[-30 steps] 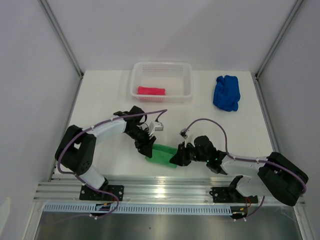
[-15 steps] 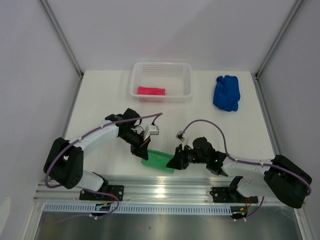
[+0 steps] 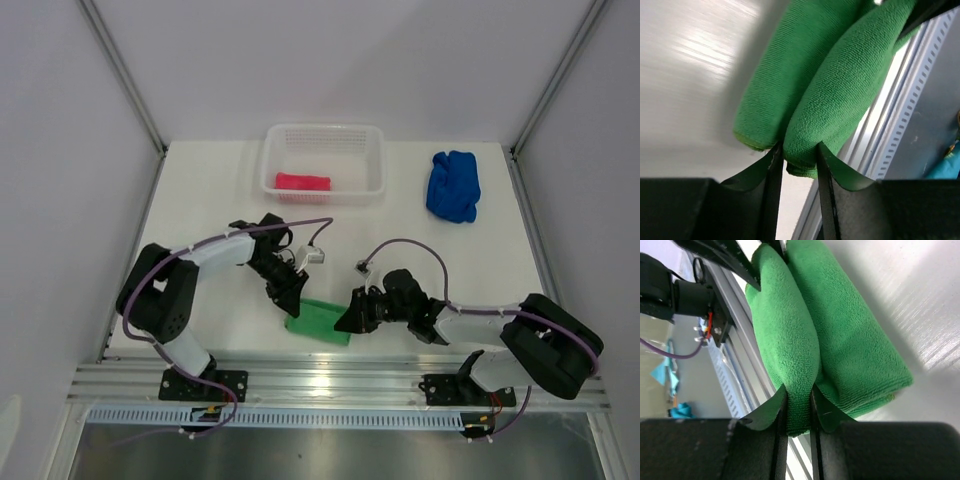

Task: Roll the towels
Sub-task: Roll the towel

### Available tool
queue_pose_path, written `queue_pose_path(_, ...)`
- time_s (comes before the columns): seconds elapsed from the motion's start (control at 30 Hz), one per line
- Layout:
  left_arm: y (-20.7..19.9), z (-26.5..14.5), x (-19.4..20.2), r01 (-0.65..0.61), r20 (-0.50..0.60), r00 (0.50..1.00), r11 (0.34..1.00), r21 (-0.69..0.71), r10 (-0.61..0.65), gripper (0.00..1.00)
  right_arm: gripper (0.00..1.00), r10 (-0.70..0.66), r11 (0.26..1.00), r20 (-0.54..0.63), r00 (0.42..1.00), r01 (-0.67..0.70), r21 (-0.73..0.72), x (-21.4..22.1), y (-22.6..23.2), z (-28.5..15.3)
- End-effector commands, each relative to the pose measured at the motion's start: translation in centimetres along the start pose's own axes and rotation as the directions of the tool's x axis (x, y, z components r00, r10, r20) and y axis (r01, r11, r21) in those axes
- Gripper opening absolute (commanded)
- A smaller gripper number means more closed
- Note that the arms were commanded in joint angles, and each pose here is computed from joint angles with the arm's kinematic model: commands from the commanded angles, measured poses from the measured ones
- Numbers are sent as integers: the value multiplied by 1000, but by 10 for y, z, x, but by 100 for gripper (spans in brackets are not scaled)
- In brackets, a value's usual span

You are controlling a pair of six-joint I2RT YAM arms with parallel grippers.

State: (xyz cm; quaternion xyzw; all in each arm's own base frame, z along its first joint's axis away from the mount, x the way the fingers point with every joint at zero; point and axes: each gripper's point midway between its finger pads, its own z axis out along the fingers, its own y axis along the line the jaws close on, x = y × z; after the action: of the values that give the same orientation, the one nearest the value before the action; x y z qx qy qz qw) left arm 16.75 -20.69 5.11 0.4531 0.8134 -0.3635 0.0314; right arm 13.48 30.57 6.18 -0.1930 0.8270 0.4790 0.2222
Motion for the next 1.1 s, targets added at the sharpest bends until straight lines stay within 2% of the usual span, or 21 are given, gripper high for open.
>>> queue_pose_path(0.0, 17, -13, -30, -4, 64, 998, 998, -66, 8, 43, 0, 33, 997, 46, 998, -29, -73, -20, 9, 4)
queue_pose_path(0.1, 6, -18, -34, -53, 85, 995, 998, -25, 55, 55, 0, 34, 996, 34, 999, -31, -84, -19, 12, 4)
queue_pose_path(0.2, -4, -25, -30, -107, 91, 990, 994, -7, 107, 59, 0, 18, 997, 53, 998, -14, -76, -22, 13, -1)
queue_pose_path(0.33, -23, -25, -25, -118, 103, 989, 990, 80, 110, 61, 0, -8, 997, 77, 997, 14, -80, -28, 18, -6)
queue_pose_path(0.57, -32, -18, -18, -107, 106, 990, 982, 156, 91, 63, 0, -38, 997, 93, 995, 45, -67, -31, 19, -11)
queue_pose_path(0.63, -36, -18, -13, -99, 92, 992, 978, 182, 83, 58, 0, -36, 997, 93, 995, 42, -67, -32, 20, -11)
queue_pose_path(0.67, -37, -19, -14, -109, 93, 991, 976, 186, 93, 41, 0, -32, 997, 91, 995, 38, -68, -32, 20, -11)
queue_pose_path(0.77, -42, -21, -2, -92, 64, 995, 980, 177, 82, 15, 0, -14, 996, 78, 997, 21, -90, -29, 29, -12)
queue_pose_path(0.87, -49, -27, 3, -103, 62, 994, 980, 168, 94, 4, 0, 3, 994, 64, 998, 4, -107, -25, 36, -13)
queue_pose_path(0.97, -57, -32, 6, -110, 64, 993, 979, 173, 100, 1, 0, 41, 991, 51, 998, -34, -129, -20, 39, -15)
queue_pose_path(1.07, -45, -26, 7, -74, 46, 997, 987, 146, 67, 2, 0, 75, 991, 43, 996, -70, -114, -16, 31, -14)
